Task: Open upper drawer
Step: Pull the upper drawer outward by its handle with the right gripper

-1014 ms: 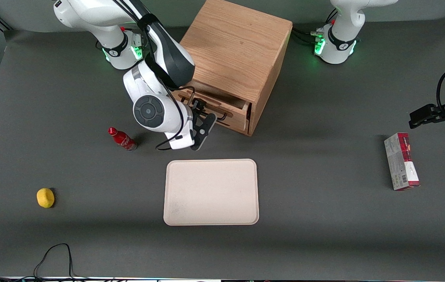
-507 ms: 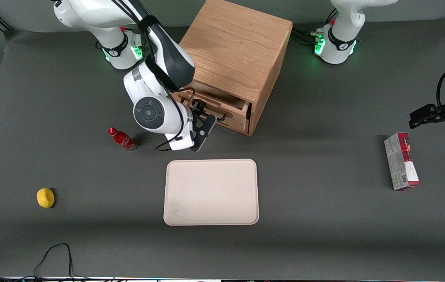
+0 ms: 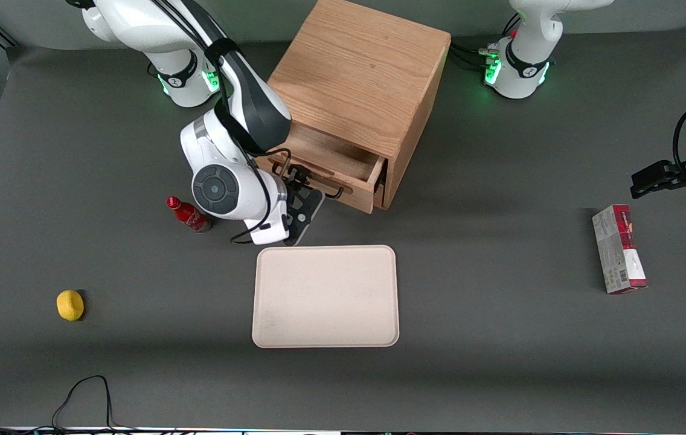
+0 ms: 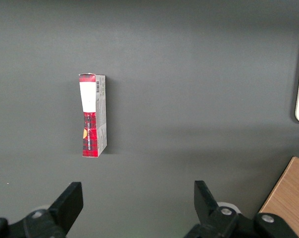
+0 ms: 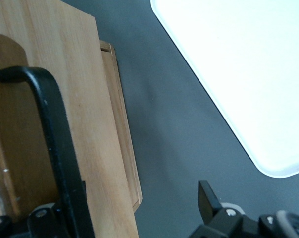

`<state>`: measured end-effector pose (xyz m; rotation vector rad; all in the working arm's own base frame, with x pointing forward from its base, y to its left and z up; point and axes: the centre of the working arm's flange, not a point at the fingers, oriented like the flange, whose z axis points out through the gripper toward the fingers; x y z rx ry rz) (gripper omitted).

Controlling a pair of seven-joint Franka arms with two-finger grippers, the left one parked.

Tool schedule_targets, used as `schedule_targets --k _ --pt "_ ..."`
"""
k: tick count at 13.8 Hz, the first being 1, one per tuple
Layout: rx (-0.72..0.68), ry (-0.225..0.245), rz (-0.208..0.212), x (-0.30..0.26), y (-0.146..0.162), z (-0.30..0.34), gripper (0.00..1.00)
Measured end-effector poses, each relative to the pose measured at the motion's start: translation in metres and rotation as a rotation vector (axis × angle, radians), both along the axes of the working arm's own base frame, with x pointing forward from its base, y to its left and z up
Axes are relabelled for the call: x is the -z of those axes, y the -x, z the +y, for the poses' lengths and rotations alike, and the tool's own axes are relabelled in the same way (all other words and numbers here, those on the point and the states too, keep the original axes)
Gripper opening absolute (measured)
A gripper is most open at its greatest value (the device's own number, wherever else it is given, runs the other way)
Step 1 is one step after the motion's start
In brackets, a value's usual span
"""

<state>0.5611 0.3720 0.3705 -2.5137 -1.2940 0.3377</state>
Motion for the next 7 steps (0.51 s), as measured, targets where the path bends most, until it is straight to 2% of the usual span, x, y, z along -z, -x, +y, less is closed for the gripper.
schedule_targets --k 7 --pt "0.036 -0.021 -0.046 -0.016 -0.026 -0.014 1.0"
